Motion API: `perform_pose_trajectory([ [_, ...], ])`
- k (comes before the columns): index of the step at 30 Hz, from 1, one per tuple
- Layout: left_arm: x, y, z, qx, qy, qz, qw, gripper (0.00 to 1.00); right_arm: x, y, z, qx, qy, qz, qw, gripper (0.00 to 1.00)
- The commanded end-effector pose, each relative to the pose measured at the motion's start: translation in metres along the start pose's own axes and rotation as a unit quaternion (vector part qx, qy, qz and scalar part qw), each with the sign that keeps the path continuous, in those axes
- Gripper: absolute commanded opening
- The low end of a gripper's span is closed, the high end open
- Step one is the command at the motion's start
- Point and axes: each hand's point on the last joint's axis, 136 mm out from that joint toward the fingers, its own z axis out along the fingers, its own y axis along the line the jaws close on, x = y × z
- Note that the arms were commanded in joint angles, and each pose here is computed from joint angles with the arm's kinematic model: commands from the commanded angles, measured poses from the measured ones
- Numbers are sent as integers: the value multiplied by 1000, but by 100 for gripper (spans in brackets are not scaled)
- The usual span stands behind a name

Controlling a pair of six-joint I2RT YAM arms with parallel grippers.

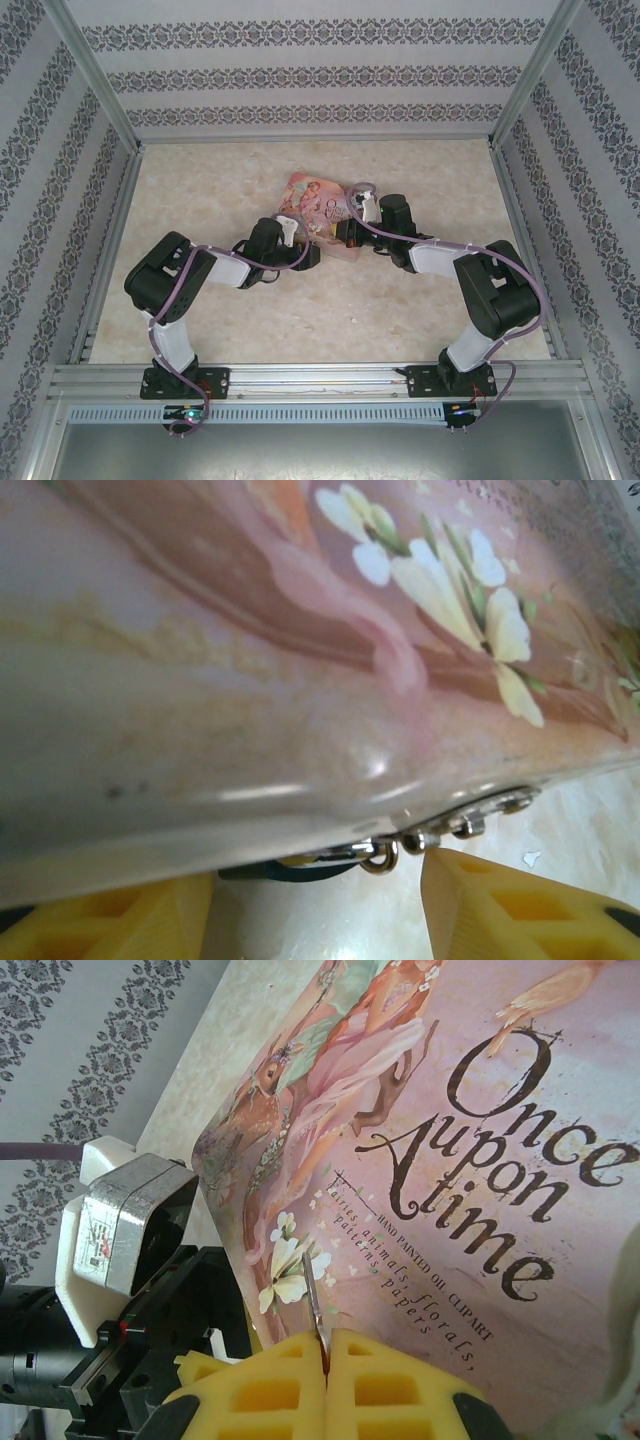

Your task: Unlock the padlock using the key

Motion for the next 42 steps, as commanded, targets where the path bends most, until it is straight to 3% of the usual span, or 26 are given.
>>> perform_pose_trajectory([
  [1, -9, -8, 4, 22, -13, -4, 1000, 56, 33, -15, 2, 30, 47, 23, 998, 0],
  [42, -23, -27, 9, 5, -25, 14, 1000, 39, 36, -15, 5, 32, 51, 23, 998, 0],
])
